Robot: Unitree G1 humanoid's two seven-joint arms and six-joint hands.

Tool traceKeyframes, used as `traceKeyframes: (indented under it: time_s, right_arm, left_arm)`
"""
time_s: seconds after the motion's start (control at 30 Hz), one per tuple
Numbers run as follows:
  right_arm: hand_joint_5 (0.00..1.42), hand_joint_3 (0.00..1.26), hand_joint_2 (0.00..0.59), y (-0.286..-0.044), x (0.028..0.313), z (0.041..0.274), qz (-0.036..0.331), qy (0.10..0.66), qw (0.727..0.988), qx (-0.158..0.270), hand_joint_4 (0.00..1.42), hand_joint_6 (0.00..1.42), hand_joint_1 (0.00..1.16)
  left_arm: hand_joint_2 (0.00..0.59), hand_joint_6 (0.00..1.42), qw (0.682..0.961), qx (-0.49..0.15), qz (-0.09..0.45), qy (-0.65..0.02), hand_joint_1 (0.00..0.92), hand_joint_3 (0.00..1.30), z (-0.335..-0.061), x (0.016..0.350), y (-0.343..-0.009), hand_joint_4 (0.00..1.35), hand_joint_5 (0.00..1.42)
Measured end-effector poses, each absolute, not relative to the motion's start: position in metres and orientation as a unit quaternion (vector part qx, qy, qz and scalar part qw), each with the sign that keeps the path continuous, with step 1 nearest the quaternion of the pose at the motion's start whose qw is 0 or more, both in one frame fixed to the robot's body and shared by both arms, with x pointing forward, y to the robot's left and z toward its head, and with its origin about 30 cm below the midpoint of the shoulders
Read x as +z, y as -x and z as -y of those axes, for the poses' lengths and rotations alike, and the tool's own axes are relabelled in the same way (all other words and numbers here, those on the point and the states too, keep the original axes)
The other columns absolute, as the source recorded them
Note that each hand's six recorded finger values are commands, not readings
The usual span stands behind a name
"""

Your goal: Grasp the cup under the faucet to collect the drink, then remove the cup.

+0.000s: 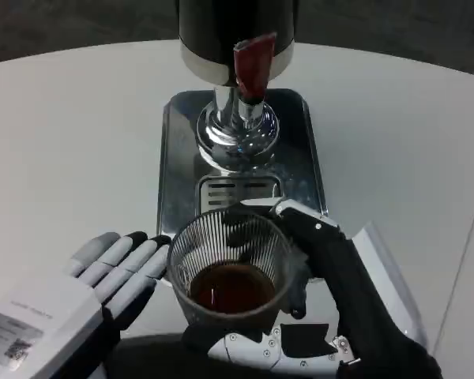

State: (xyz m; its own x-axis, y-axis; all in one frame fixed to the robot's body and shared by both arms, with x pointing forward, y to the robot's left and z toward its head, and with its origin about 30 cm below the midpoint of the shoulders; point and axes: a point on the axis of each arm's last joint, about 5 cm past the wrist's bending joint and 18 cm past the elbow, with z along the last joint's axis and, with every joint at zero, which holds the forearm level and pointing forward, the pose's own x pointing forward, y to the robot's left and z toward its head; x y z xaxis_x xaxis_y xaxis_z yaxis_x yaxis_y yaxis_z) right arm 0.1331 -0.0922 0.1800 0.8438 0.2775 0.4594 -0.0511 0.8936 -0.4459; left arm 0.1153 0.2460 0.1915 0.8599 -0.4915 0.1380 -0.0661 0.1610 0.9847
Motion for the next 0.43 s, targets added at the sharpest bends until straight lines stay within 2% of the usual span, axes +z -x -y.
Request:
traceKeyframes:
  time_s: [0.43]
  right_arm:
    - [0.91,0.65,0.103,-0.1336,0.1802,0.0931,0.265,0.213,0.937,0.083,0.88,1.25,1.11]
  left_arm:
    - [0.052,0.0,0.732,-0.138,0.215,-0.632,0.0,0.0,-0.2455,0.1934,-0.12,0.0,0.0]
